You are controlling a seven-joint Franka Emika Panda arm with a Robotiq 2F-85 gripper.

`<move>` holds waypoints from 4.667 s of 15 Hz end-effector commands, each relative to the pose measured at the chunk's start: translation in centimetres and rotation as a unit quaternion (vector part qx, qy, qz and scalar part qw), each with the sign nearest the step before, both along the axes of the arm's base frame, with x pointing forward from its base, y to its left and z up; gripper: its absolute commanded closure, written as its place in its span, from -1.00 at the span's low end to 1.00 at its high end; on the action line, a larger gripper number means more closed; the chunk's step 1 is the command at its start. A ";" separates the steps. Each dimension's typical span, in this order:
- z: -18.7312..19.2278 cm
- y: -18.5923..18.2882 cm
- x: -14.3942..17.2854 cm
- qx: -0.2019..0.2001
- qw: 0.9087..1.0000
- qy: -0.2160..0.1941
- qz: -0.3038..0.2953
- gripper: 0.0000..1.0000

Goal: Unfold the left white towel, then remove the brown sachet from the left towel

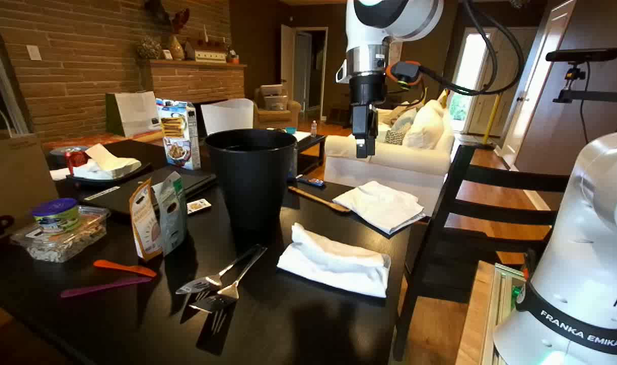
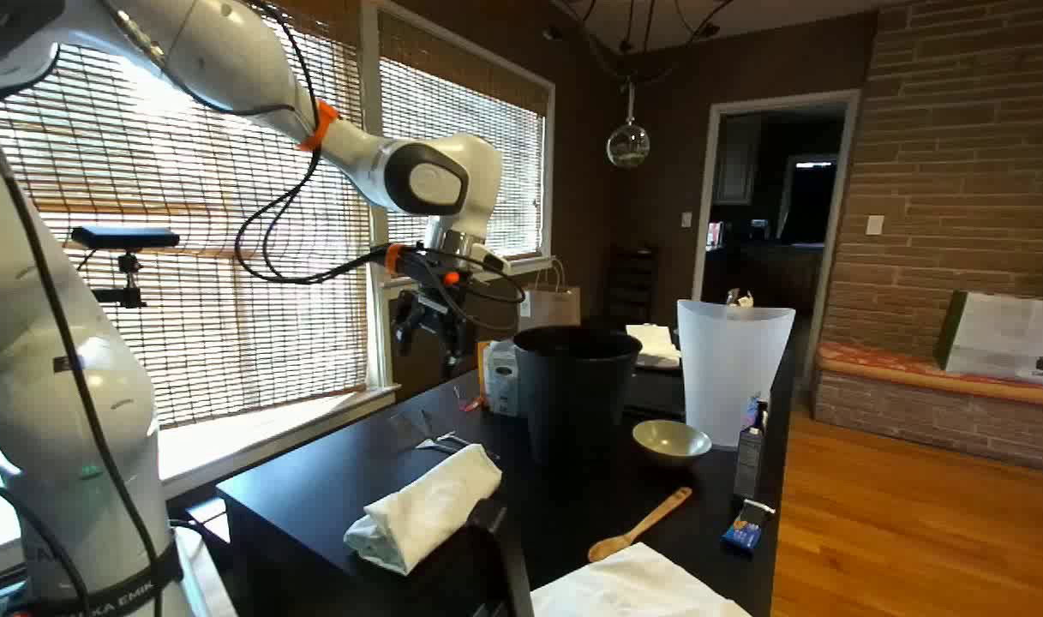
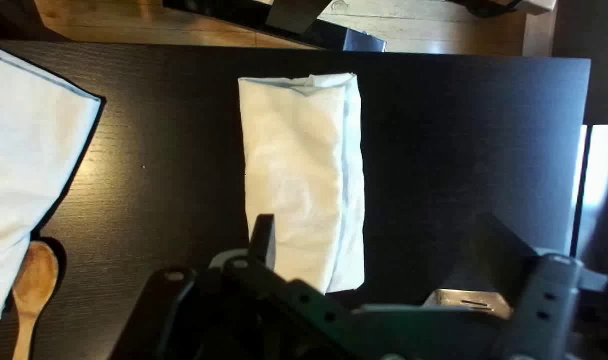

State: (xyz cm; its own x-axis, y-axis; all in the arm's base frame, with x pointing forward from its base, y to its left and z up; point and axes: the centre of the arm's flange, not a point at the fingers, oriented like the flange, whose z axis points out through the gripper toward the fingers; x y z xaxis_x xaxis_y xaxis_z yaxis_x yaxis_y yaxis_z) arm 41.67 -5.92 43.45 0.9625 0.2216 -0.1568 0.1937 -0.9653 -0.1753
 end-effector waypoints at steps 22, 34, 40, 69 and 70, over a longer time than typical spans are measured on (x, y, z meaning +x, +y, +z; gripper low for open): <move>-11.9 5.4 -3.1 -0.055 0.997 -0.028 0.037 -1.00; -18.0 7.3 -2.0 -0.120 0.984 -0.133 0.011 -1.00; -21.0 8.7 -1.9 -0.141 0.980 -0.139 0.026 -1.00; -23.8 1.4 -1.4 -0.261 0.956 -0.131 -0.016 0.83; -23.9 0.5 -1.5 -0.269 0.954 -0.129 -0.026 0.43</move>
